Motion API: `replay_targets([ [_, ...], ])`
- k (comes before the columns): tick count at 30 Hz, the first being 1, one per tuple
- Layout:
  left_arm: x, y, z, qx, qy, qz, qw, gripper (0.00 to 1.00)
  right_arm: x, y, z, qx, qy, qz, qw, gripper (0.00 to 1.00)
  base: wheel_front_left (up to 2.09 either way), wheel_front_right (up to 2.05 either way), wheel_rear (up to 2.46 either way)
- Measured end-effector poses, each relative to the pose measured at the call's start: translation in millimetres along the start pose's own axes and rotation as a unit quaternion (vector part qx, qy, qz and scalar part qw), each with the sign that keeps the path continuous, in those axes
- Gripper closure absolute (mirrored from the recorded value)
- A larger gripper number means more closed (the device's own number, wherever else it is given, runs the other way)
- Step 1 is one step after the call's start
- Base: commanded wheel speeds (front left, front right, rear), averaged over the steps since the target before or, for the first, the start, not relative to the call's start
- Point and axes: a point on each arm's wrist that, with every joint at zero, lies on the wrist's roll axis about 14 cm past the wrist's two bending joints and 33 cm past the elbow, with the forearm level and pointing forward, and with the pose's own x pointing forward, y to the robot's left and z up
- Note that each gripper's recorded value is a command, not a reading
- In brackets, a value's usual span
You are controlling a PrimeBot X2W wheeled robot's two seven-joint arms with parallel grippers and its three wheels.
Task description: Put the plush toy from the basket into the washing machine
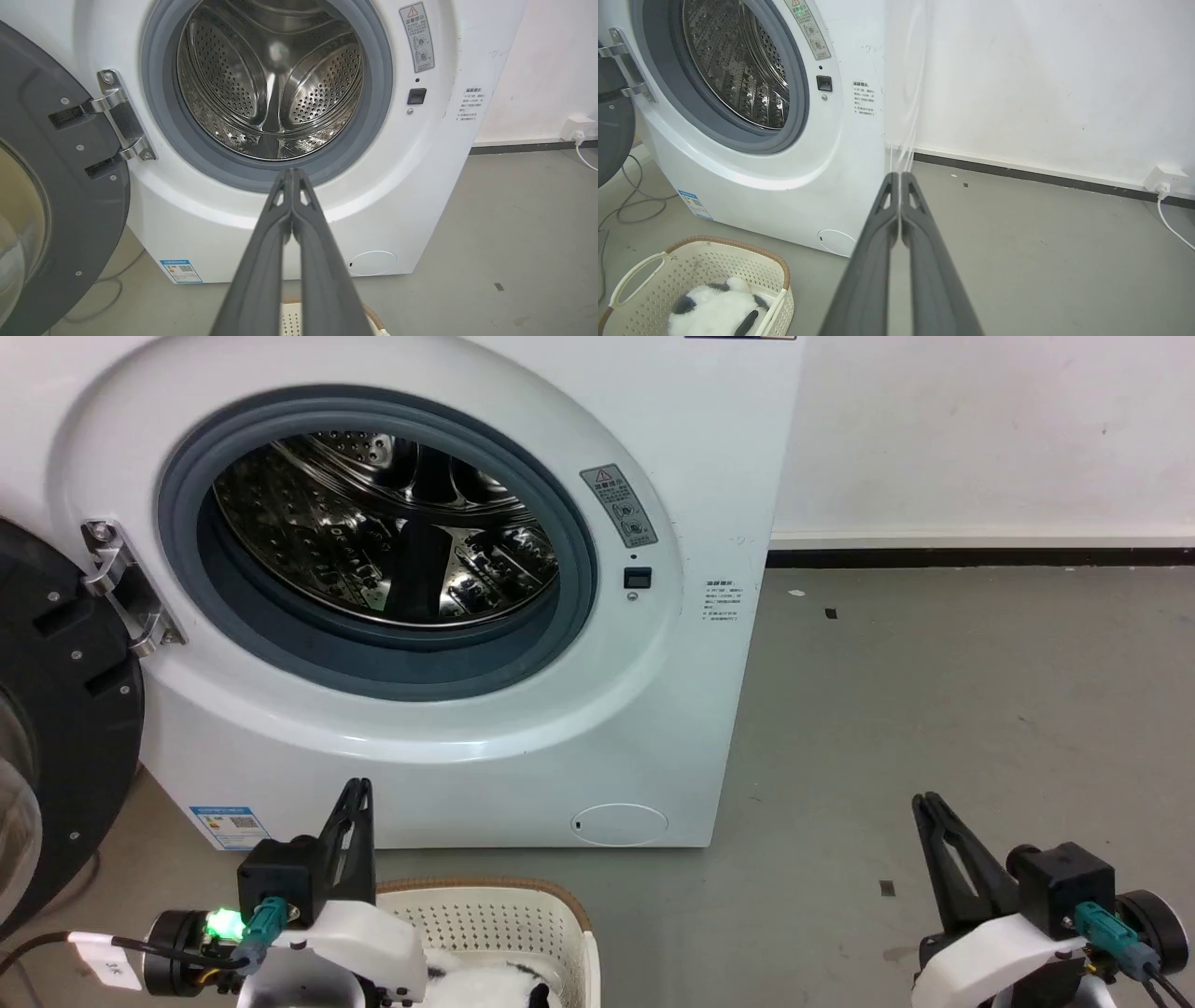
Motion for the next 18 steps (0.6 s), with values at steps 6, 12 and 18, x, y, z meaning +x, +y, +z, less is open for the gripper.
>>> replay_targets([
  [6,0.0,-0.5,-0.4,0.0,0.0,0.0,1.0,0.0,0.0,-0.3,-0.1,0.001,0.0,0.0,1.0,0.0,0.0,0.0,0.0],
  [12,0.5,-1.6,-2.5,-0.001,0.001,0.001,1.0,0.0,0.5,-2.2,0.8,0.011,-0.005,-0.003,1.0,0.0,0.0,0.0,0.0],
  [18,2.8,-4.1,-17.0,-0.009,0.02,-0.003,1.0,0.0,2.5,-3.6,0.0,0.022,-0.008,-0.005,1.0,0.0,0.0,0.0,0.0],
])
